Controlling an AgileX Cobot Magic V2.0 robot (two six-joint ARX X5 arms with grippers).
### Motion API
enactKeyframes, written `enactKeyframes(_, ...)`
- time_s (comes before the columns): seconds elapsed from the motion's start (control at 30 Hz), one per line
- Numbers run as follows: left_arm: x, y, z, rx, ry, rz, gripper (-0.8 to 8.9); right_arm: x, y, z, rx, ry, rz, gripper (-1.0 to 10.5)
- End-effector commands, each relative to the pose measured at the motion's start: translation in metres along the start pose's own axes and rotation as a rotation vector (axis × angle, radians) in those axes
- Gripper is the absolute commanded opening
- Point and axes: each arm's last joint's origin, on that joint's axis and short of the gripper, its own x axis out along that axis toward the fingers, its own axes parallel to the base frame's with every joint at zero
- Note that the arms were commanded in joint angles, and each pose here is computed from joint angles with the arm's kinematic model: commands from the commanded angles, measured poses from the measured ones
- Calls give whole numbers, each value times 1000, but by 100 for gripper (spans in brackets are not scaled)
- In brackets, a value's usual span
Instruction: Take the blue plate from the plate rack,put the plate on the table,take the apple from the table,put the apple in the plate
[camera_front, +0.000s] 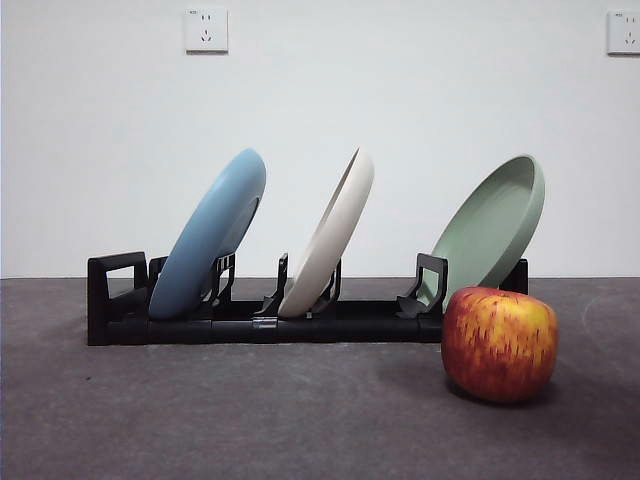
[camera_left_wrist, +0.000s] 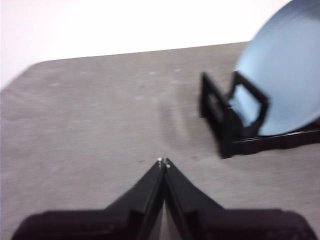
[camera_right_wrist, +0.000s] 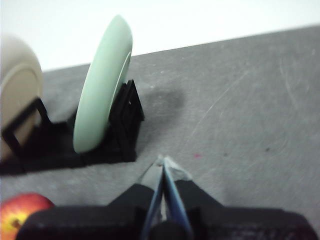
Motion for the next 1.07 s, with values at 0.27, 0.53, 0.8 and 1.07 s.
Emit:
enactKeyframes(0.27,-3,-5,11,-309,-49,-187,-6,-2,4,7,377,17,91,-12)
enactKeyframes(0.53,-16,-4,60,-389,-116,-199,-6,-8,17,55,395,38,189,-12)
enactKeyframes(0.8,-2,-2,114,-338,-30,-228,-6,-1,30,117,249,173,266,-11)
enactKeyframes(1.07,41,-1,157,-242,227,-345,-6,19,38,170,85,376,252,2)
